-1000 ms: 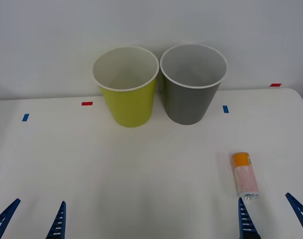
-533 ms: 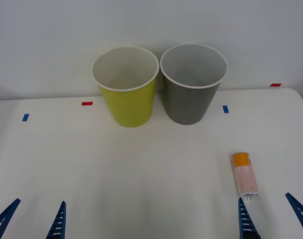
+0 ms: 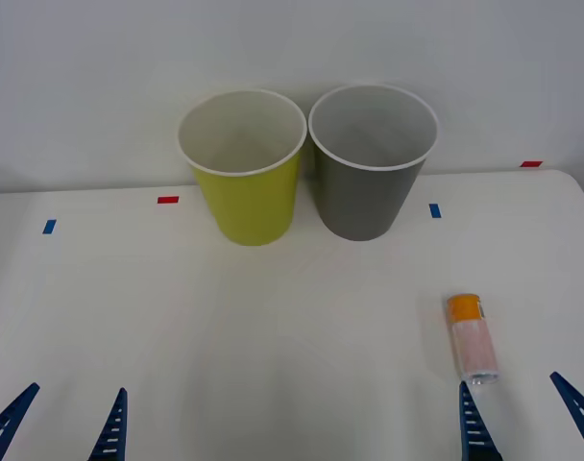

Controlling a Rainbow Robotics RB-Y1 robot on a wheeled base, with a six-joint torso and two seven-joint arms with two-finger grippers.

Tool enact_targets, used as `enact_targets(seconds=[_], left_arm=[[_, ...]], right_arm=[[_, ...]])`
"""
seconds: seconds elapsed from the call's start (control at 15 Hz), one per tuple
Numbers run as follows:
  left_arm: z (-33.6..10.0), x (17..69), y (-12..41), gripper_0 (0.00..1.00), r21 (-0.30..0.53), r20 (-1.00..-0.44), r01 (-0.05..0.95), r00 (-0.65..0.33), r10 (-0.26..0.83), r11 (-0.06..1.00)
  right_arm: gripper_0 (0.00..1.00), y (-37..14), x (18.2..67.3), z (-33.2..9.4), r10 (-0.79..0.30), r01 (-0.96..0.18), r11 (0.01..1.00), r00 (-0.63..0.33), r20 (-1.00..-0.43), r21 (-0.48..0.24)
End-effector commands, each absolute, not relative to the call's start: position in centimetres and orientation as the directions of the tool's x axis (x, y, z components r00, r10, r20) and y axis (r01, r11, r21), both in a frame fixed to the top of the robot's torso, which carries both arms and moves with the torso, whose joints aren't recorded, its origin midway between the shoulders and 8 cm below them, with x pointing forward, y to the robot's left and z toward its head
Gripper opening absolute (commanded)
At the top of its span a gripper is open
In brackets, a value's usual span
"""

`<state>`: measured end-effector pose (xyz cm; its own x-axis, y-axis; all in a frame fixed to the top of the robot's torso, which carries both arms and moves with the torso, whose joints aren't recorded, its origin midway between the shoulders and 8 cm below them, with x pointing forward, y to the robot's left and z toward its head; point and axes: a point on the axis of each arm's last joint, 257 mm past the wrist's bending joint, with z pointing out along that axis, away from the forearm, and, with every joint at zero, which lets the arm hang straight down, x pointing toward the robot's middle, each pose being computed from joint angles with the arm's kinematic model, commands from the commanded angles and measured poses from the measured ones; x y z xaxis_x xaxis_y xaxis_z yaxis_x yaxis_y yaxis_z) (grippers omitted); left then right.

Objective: Put cans in the gray bin and PET bottles in the light green bin.

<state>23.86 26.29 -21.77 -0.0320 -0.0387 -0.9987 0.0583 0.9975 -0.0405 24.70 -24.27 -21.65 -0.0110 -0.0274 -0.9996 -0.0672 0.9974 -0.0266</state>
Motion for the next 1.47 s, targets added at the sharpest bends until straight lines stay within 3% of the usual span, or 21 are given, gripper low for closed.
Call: enact_targets(seconds=[0.07,0.27,0.53,0.87,1.0,1.2,1.47], left_arm=[[-21.8,23.9,26.3,1.00,-0.041,-0.999,0.058,-0.032,-0.039,0.997],[-21.8,23.9,26.3,1.00,-0.041,-0.999,0.058,-0.032,-0.039,0.997],[-21.8,23.9,26.3,1.00,-0.041,-0.999,0.058,-0.032,-0.039,0.997],[-21.8,23.9,26.3,1.00,-0.041,-0.999,0.058,-0.032,-0.039,0.997],[-21.8,23.9,26.3,1.00,-0.041,-0.999,0.058,-0.032,-0.039,0.997],[-21.8,23.9,26.3,1.00,-0.041,-0.999,0.058,-0.032,-0.039,0.997],[-21.8,23.9,26.3,1.00,-0.041,-0.999,0.058,-0.032,-0.039,0.997]], right_arm=[[1.00,-24.3,24.6,-22.3,-0.025,-0.046,0.999,-0.024,-0.999,-0.024],[1.00,-24.3,25.3,-21.5,-0.036,-0.061,0.997,0.001,-0.999,-0.036],[1.00,-25.8,26.2,-23.1,-0.062,-0.058,0.997,-0.067,-0.996,-0.058],[1.00,-26.8,26.7,-23.7,-0.022,-0.016,1.000,-0.217,-0.976,-0.019],[1.00,-27.1,27.3,-22.6,0.038,0.016,0.999,-0.310,-0.950,0.035],[1.00,-27.8,28.9,-22.3,0.120,0.052,0.993,-0.333,-0.935,0.109],[1.00,-29.4,30.3,-22.2,0.096,0.095,0.993,-0.372,-0.923,0.065]])
